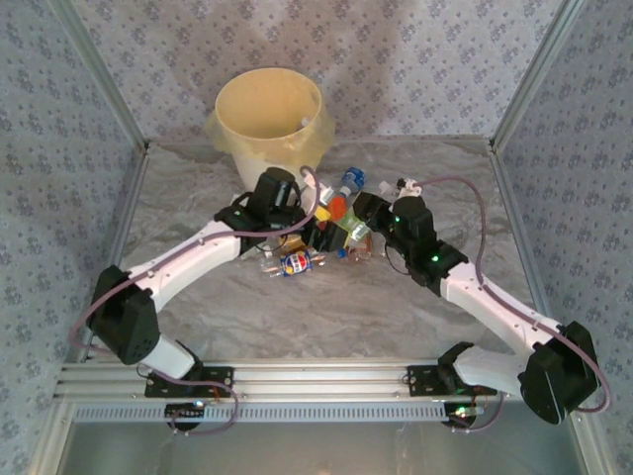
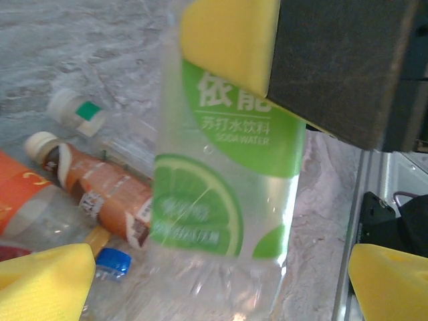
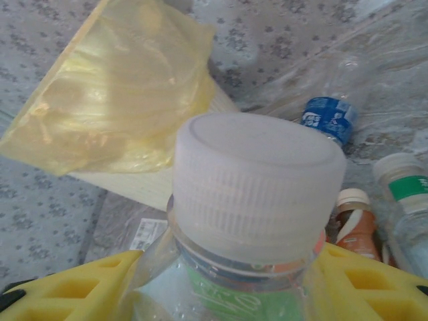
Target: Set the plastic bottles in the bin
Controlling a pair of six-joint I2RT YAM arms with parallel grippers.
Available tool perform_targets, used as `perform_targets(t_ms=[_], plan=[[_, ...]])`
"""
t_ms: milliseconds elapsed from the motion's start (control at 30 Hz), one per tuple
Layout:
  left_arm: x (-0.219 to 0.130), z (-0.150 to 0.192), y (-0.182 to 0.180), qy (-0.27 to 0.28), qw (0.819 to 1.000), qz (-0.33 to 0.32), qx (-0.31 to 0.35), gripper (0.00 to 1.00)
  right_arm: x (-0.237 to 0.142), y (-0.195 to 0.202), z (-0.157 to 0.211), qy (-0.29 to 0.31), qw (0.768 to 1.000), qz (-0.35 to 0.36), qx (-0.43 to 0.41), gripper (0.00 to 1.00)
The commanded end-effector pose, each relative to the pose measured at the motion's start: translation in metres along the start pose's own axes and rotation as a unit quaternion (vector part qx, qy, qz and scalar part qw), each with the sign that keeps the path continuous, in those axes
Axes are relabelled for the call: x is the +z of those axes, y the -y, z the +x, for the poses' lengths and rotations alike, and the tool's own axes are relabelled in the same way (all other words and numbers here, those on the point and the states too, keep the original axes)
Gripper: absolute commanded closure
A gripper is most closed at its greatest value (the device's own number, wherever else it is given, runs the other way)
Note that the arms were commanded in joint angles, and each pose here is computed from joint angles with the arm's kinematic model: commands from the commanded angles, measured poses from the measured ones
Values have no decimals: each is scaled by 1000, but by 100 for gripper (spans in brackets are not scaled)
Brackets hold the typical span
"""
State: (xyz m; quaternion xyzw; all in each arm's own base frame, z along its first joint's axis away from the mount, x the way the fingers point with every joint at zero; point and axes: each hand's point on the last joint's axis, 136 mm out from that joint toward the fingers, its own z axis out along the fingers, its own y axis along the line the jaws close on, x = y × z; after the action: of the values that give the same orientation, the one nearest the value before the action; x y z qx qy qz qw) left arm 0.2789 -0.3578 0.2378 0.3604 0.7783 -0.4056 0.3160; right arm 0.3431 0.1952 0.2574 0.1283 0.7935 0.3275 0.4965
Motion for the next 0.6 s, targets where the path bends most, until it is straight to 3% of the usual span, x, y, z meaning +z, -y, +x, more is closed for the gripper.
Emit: perform_targets(t_ms=[0, 233, 300, 467, 567], plan=[[6, -10, 10, 3, 999, 26, 24, 2, -9, -35, -19, 19, 998, -55, -10, 62], [14, -13, 9, 13, 999, 15, 46, 7, -11, -50, -17, 8, 996, -87, -5, 62], [14, -15, 10, 19, 998, 18, 48, 13, -11, -52, -15, 3, 996, -93, -1, 62], [16, -18, 10, 31, 998, 23, 46, 38, -13, -56, -11, -10, 995, -104, 1, 60], [16, -18, 8, 32, 998, 19, 44, 44, -15, -61, -12, -16, 993, -115, 3, 56]])
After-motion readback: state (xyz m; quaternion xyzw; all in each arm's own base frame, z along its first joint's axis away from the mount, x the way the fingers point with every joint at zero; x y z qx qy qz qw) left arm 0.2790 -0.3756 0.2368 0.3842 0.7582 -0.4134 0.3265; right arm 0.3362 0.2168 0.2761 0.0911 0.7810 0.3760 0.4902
